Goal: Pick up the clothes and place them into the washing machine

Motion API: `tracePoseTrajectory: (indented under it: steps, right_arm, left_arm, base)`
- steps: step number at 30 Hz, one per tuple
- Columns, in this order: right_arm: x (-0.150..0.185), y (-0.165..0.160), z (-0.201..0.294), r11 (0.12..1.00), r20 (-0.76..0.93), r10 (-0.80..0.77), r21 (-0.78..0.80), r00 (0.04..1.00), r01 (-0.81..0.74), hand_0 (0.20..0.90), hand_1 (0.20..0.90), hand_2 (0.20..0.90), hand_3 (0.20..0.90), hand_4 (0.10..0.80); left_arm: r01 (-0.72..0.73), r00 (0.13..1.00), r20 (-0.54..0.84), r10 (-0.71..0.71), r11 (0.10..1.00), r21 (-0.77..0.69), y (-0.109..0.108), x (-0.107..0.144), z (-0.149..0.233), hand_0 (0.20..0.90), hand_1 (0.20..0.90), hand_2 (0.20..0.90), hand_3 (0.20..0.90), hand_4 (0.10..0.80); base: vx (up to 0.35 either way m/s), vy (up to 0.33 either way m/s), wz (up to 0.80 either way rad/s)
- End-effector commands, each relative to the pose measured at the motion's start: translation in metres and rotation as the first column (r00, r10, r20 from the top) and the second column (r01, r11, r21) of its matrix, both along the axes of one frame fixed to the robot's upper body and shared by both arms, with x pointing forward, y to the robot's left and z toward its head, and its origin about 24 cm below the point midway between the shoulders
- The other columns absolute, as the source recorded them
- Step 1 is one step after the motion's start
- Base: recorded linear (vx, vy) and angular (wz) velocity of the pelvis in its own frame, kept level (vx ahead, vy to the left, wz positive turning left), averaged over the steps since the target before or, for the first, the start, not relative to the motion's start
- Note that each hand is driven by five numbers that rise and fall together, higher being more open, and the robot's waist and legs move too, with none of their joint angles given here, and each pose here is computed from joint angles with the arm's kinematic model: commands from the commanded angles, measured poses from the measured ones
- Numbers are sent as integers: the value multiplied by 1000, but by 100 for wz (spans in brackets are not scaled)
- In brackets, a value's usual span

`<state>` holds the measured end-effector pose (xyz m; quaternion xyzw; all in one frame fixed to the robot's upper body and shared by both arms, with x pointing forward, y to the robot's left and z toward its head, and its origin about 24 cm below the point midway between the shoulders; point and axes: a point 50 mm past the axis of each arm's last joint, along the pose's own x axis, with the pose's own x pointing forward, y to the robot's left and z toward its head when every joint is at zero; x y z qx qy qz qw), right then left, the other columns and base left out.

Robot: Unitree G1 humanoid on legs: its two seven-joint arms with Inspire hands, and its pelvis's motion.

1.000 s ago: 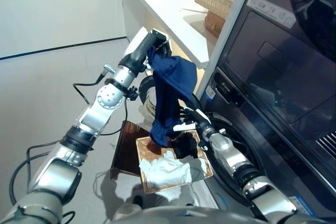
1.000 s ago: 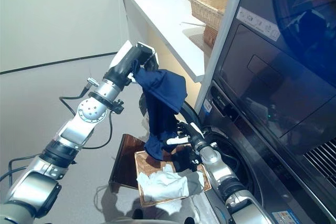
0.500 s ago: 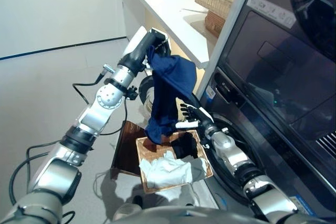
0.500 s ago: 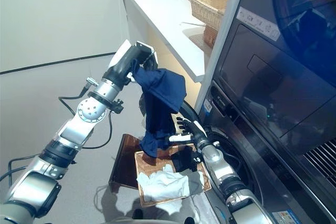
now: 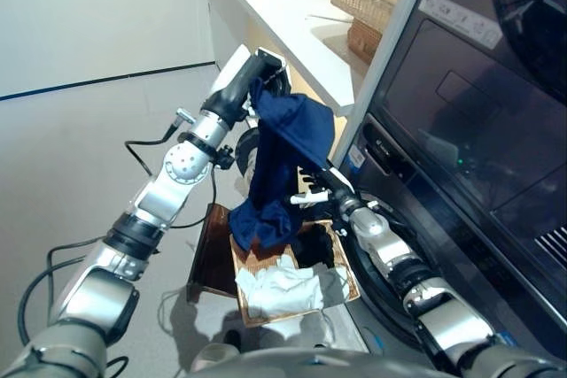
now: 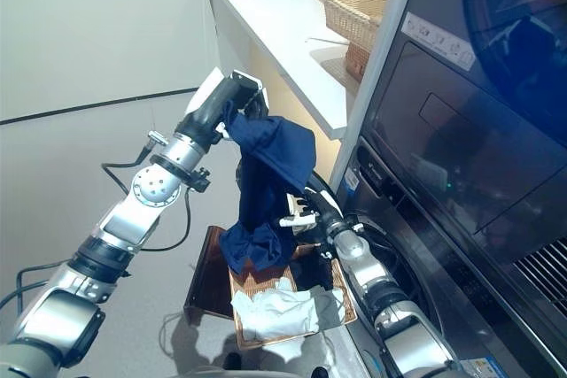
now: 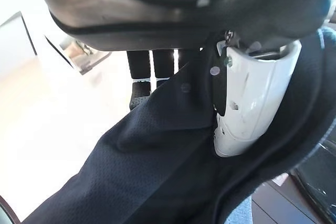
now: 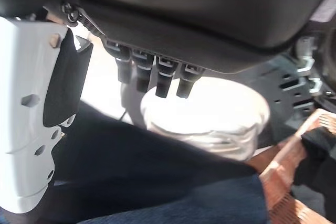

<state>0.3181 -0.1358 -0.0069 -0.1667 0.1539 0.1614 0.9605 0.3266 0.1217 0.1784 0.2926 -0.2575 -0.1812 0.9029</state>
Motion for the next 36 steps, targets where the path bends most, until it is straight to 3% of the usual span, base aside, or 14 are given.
tracePoseTrajectory:
  steps: [1,16,17,18,20,36]
  right_arm:
    - [36,23,62,996,228,60,54,972,-74,900,900,900,900,800]
    - [29,59,69,969,233,194,105,953,-223,900,900,900,900,800]
    - [29,61,68,967,228,198,115,953,-229,656,656,656,656,625]
    - [28,64,69,963,230,208,124,951,-241,656,656,656,656,625]
    - [27,65,69,961,231,204,137,951,-240,200,200,200,200,300]
    - [29,62,71,965,242,164,164,956,-207,200,200,200,200,300]
  left_arm:
    - [183,945,293,-145,978,-104,-37,-7,80,200,200,200,200,300]
    - [200,942,297,-157,973,-117,-43,-8,81,200,200,200,200,300]
    - [203,942,296,-160,972,-120,-44,-8,81,200,200,200,200,300]
    - [205,941,297,-162,971,-120,-44,-8,81,200,200,200,200,300]
    - [206,941,296,-163,971,-120,-45,-8,81,200,200,200,200,300]
    - [241,933,302,-195,963,-123,-48,-13,81,200,200,200,200,300]
  base:
    - [0,0,0]
    - [0,1,1]
    - [0,0,0]
    - [0,0,0]
    - [0,0,0]
    - [0,0,0]
